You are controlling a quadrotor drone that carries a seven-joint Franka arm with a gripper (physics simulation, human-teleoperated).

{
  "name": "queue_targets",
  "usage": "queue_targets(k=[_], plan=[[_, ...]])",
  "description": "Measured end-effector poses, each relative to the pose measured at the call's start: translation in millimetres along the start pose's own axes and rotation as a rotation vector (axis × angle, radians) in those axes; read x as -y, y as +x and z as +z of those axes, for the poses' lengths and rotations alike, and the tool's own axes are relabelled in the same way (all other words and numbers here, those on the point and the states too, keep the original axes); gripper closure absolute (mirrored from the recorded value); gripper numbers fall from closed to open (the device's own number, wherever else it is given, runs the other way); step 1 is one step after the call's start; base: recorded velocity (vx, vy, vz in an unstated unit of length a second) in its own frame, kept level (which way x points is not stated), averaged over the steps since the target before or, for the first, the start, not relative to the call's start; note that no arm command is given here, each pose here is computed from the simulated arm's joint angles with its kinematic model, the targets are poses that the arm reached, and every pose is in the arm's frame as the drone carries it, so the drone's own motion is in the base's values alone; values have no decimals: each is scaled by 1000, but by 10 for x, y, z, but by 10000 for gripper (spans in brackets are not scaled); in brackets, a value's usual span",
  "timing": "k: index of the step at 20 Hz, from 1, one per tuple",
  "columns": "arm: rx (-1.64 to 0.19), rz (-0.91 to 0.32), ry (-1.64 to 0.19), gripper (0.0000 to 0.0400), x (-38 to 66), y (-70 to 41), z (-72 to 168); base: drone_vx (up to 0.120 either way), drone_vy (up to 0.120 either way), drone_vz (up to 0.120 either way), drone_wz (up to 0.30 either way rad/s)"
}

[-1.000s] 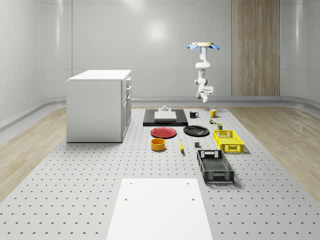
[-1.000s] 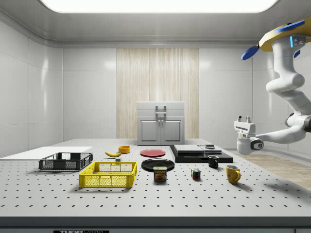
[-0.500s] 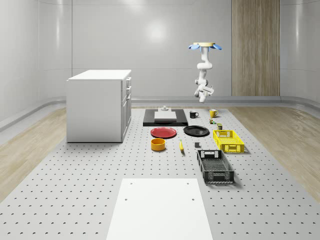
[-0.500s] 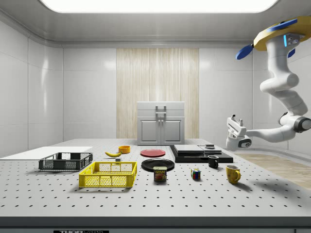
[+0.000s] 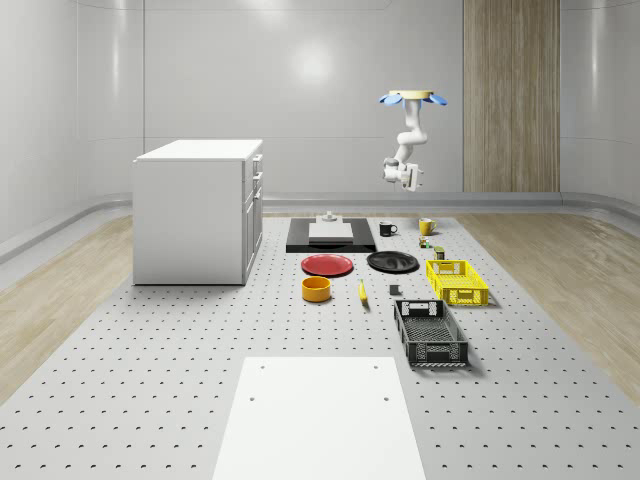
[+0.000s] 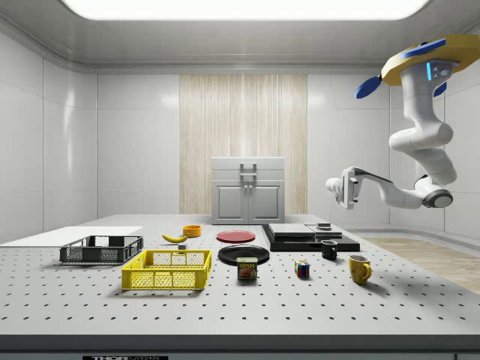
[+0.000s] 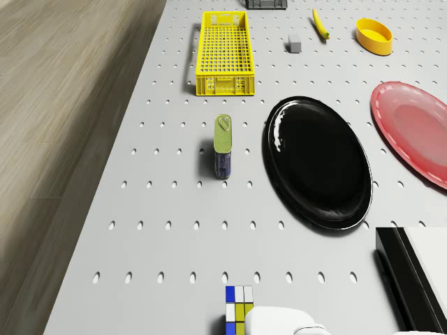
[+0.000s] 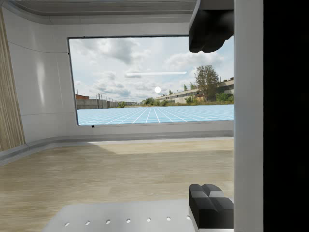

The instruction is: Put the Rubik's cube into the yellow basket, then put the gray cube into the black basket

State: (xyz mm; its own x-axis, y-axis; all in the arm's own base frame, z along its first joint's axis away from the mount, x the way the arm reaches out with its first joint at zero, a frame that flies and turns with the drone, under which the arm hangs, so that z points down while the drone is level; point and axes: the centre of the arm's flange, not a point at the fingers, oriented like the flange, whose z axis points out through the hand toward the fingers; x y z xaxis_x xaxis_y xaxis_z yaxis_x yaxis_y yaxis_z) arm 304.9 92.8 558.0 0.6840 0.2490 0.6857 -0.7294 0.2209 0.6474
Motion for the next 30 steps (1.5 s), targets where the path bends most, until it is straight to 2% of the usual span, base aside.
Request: queue_targets(k=[2, 4, 6, 9, 15, 17, 25, 30], plan=[[-219, -7, -220, 0, 213, -214, 49, 120, 80, 0, 0], [-398, -13, -400, 0, 372, -376, 156, 120, 0, -100, 0], [-535, -18, -536, 0, 476, -485, 271, 120, 0, -120, 0], [-674, -24, -672, 0, 564, -579, 414, 120, 0, -120, 0], [-807, -30, -799, 0, 629, -650, 568, 120, 0, -120, 0], [-828, -31, -819, 0, 637, -660, 594, 120, -100, -120, 0], [-865, -33, -853, 0, 650, -675, 639, 120, -55, -120, 0], [-872, -34, -859, 0, 653, -678, 647, 120, 0, -120, 0]])
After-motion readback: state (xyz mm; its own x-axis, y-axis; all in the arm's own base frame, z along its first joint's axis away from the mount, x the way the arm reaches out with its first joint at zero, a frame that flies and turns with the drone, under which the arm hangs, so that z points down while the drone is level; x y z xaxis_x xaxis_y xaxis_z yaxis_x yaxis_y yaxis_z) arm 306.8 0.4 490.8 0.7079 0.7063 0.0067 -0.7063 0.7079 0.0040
